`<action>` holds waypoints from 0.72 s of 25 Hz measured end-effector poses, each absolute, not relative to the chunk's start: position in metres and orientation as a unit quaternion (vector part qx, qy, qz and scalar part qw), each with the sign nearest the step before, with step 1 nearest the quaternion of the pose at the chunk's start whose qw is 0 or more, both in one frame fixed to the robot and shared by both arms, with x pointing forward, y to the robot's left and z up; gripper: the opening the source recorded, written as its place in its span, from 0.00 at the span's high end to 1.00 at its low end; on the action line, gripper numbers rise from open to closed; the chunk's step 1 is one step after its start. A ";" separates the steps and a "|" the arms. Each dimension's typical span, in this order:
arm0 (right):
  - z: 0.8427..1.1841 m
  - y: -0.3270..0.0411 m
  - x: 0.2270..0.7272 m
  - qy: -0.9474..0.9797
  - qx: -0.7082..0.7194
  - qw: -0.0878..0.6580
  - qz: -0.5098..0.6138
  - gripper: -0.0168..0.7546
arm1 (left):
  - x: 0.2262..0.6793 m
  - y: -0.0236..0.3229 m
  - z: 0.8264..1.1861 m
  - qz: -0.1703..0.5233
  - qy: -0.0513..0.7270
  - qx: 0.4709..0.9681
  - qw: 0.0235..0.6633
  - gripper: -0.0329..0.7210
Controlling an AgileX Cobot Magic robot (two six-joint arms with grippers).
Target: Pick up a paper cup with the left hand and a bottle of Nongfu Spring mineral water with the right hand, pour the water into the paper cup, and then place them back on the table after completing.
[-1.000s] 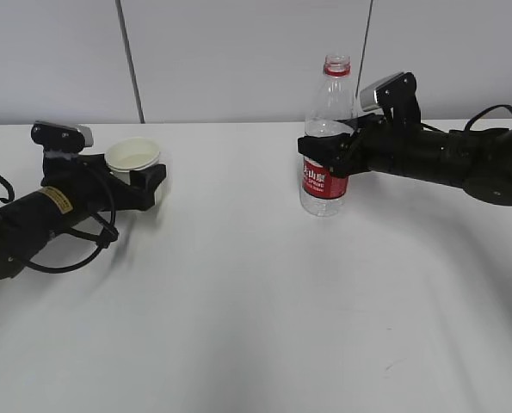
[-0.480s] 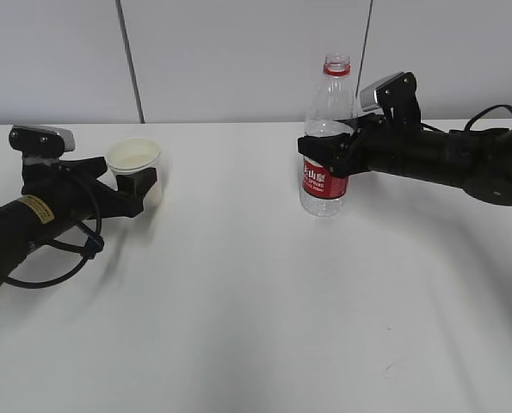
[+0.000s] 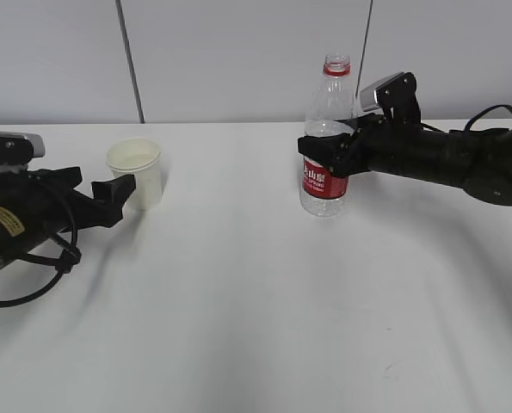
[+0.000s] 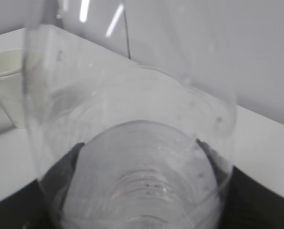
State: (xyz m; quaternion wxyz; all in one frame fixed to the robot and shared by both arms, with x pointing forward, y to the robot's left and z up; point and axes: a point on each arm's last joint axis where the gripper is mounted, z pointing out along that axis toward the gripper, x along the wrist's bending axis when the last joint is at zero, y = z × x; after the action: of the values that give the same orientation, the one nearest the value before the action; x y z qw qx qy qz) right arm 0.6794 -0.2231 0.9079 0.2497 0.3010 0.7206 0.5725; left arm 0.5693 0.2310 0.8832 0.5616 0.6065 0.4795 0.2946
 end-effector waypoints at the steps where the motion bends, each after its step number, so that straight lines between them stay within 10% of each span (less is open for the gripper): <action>1: 0.908 -0.223 0.679 0.721 0.301 0.250 0.573 0.35 | 0.566 0.232 0.885 0.295 0.481 0.606 0.561 0.18; 18: 0.907 -0.223 0.680 0.721 0.301 0.250 0.572 0.34 | 0.540 0.236 0.892 0.289 0.491 0.609 0.553 0.18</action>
State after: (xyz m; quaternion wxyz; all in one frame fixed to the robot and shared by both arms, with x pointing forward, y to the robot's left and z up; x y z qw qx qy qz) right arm 0.6795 -0.2232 0.9073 0.2499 0.3013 0.7206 0.5723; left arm 0.5397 0.2358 0.8918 0.5528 0.6086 0.4905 0.2888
